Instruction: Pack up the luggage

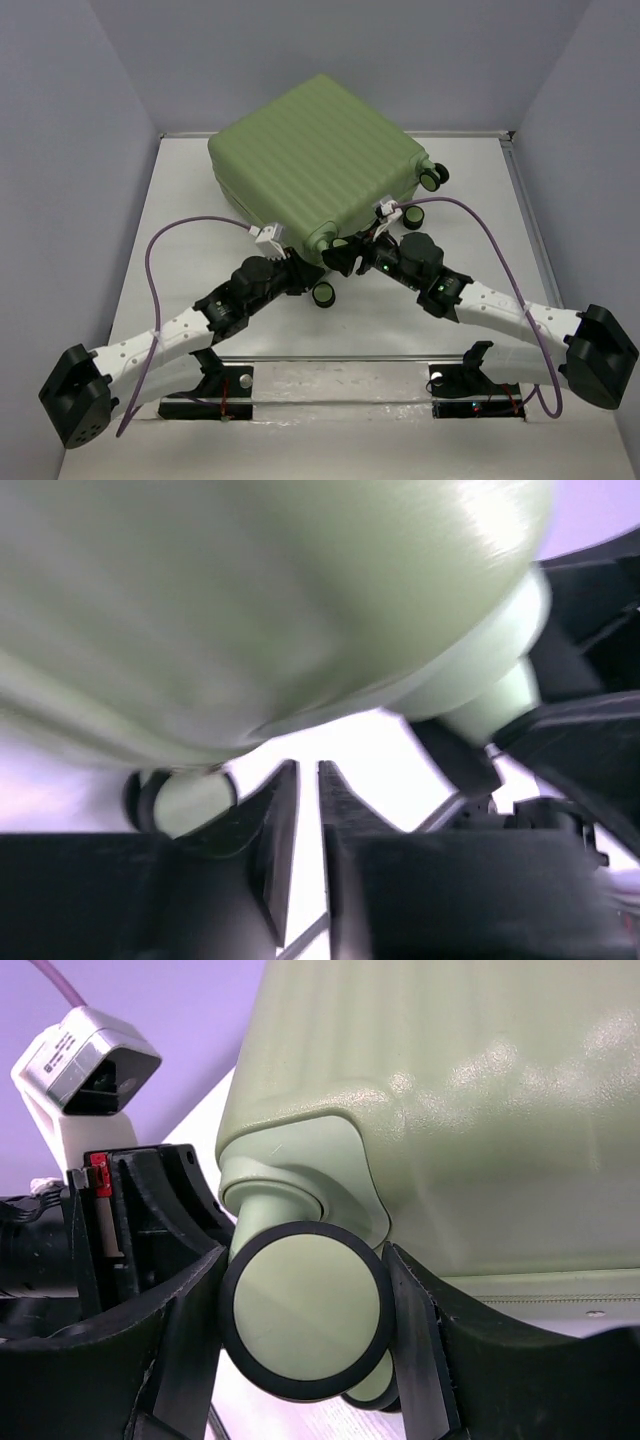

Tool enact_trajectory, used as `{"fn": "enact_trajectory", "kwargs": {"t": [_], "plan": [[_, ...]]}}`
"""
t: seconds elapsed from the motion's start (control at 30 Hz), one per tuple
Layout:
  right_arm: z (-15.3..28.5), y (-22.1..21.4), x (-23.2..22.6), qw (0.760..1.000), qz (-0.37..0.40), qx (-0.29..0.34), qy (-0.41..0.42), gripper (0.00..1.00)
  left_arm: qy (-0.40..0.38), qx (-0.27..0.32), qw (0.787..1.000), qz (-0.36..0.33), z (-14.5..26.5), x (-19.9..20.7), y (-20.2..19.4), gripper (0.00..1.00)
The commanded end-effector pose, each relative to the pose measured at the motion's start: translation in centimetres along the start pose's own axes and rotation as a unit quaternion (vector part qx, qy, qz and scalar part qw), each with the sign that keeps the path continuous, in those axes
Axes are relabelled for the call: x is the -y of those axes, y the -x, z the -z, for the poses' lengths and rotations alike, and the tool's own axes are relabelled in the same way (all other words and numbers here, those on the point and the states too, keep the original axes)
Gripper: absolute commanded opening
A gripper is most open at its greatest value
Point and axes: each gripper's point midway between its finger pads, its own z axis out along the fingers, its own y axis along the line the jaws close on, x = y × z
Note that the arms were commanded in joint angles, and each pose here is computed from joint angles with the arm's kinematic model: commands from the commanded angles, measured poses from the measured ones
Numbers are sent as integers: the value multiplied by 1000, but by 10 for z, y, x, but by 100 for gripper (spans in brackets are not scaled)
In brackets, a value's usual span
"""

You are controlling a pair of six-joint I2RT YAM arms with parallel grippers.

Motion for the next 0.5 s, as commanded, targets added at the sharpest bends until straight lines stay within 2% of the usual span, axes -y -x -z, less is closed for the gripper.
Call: {"fn": "enact_trajectory", "kwargs": {"t": [0.0,0.03,0.07,0.23,0.37,0.47], "plan": [[0,35,-5,998,21,60,-6,7,54,48,997,-28,13,-35,5,37],[0,36,-5,998,27,59,-6,7,63,51,996,-32,14,-41,2,44],[0,36,-6,998,30,58,-3,7,74,51,995,-36,14,-50,-1,47],[-1,36,-8,998,41,53,0,7,82,59,993,-64,5,-50,-3,52],[-3,38,-13,998,45,49,11,7,84,65,990,-97,-2,-37,-4,62],[-5,37,-15,998,47,46,17,7,98,84,986,-106,-6,-33,5,64]]}}
